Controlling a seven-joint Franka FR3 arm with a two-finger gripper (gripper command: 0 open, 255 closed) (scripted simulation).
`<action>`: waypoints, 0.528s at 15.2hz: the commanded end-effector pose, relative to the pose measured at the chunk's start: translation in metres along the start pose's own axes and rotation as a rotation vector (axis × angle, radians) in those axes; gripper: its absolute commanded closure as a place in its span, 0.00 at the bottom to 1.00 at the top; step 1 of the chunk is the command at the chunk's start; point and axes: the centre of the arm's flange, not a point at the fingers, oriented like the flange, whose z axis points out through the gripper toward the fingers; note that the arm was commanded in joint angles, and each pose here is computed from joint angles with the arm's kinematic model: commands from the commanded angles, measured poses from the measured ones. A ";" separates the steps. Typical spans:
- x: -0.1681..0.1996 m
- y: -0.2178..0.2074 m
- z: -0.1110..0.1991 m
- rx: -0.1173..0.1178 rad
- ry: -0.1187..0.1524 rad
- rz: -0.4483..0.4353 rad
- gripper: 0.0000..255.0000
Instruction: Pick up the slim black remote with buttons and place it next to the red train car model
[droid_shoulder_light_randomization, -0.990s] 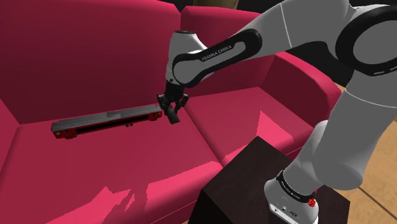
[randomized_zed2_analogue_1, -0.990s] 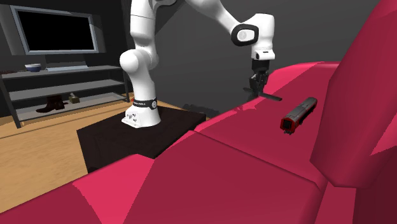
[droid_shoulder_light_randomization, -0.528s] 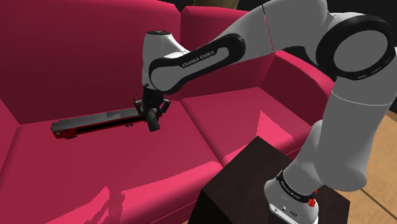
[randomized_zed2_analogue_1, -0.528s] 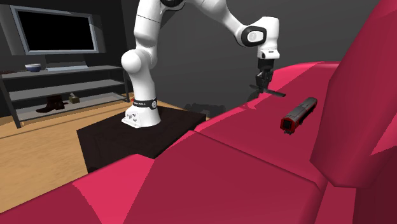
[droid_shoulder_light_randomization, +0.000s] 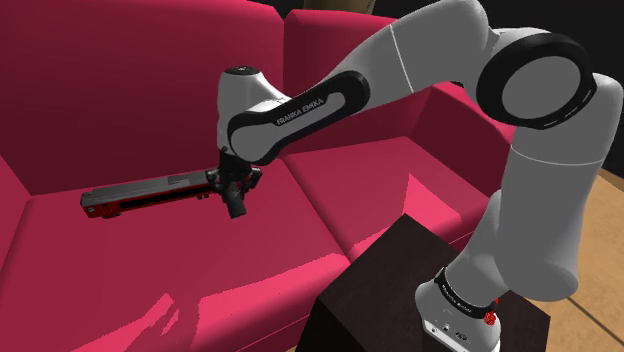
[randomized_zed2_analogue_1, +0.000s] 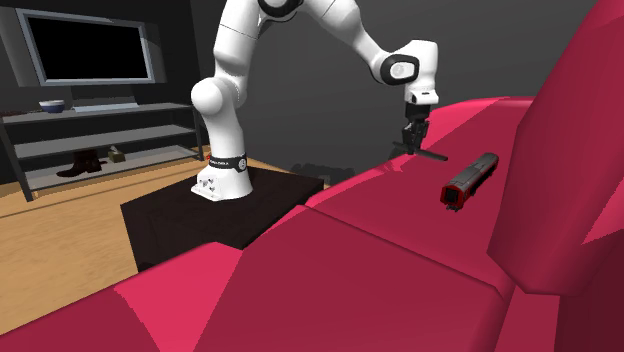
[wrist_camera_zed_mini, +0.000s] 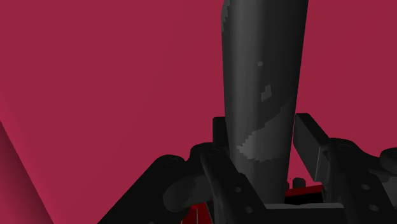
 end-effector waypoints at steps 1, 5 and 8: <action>0.000 0.001 0.012 0.000 0.000 0.000 1.00; 0.000 0.002 0.033 0.000 0.000 0.000 1.00; 0.000 0.004 0.048 0.000 0.000 0.000 1.00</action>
